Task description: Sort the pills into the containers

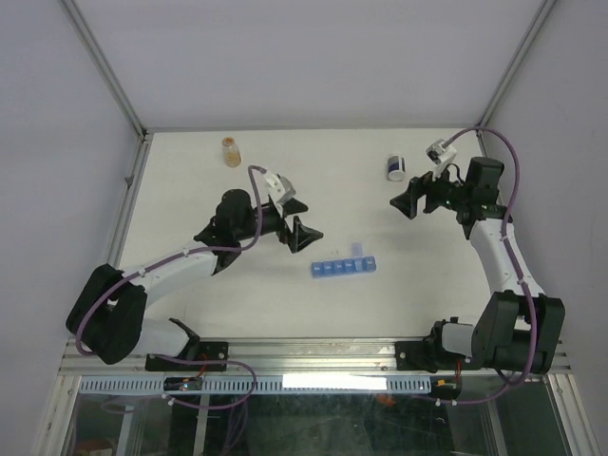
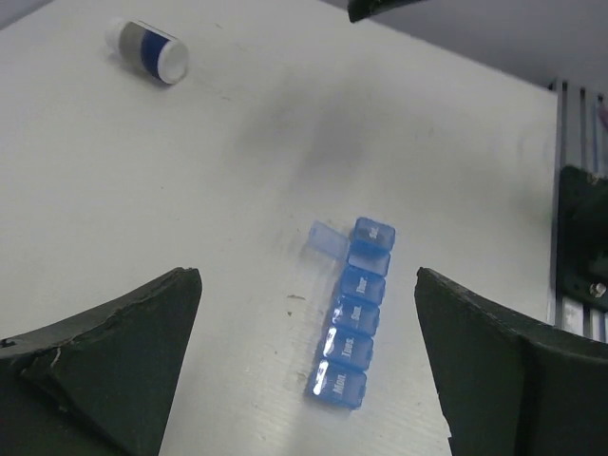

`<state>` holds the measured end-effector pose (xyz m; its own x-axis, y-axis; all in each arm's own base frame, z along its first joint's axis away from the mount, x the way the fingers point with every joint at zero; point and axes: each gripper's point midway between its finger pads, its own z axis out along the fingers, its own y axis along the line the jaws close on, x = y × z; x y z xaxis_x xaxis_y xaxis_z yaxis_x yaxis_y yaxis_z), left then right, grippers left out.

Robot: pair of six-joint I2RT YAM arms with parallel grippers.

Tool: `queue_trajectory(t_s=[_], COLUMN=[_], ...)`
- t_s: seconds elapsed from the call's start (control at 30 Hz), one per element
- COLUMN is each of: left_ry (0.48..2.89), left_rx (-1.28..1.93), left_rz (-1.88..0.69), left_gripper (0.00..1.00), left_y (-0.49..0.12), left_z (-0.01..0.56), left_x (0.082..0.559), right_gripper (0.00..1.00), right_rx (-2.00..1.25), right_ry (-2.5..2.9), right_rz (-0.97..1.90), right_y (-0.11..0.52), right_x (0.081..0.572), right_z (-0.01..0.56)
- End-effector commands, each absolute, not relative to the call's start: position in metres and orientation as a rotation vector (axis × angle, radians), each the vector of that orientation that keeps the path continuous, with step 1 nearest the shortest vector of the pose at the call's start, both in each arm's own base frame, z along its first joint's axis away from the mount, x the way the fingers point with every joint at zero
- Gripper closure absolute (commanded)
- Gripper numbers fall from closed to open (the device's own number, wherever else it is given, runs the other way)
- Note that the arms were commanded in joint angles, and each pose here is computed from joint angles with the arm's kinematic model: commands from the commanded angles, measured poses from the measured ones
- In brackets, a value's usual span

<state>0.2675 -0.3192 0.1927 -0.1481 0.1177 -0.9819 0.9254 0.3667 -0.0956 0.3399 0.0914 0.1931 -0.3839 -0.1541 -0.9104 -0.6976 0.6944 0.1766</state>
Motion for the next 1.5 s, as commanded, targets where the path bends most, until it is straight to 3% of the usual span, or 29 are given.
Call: queue_trajectory(t_s=[0.0, 0.13, 0.37, 0.63, 0.97, 1.13, 1.23, 1.4, 1.47], left_ry=[1.467, 1.520, 1.634, 1.613, 1.561, 1.554, 1.553, 1.552, 1.550], left_rx=[0.691, 0.542, 0.327, 0.288, 0.322, 0.328, 0.334, 0.352, 0.372], left_rz=[-1.234, -1.214, -0.633, -0.664, -0.693, -0.698, -0.701, -0.709, -0.718], left_gripper=[0.01, 0.01, 0.01, 0.01, 0.01, 0.01, 0.01, 0.01, 0.01], left_y=[-0.308, -0.291, -0.239, -0.234, -0.233, -0.233, -0.234, -0.237, -0.239], left_z=[0.240, 0.234, 0.219, 0.208, 0.210, 0.212, 0.212, 0.211, 0.211], left_x=[0.278, 0.302, 0.346, 0.337, 0.323, 0.322, 0.322, 0.320, 0.319], right_gripper=[0.02, 0.01, 0.06, 0.12, 0.17, 0.29, 0.31, 0.45, 0.57], right_rx=[-0.436, -0.356, -0.244, -0.160, -0.075, -0.083, -0.091, -0.132, -0.173], right_ry=[1.874, 1.936, 2.093, 2.243, 2.367, 2.401, 2.416, 2.438, 2.435], right_rz=[0.506, 0.457, 0.362, 0.273, 0.107, 0.139, 0.157, 0.153, 0.159], right_y=[0.062, 0.048, 0.037, 0.047, 0.032, 0.036, 0.041, 0.042, 0.043], right_x=[0.375, 0.397, 0.465, 0.538, 0.565, 0.568, 0.570, 0.569, 0.567], right_z=[0.220, 0.203, 0.190, 0.144, 0.082, 0.065, 0.059, 0.050, 0.053])
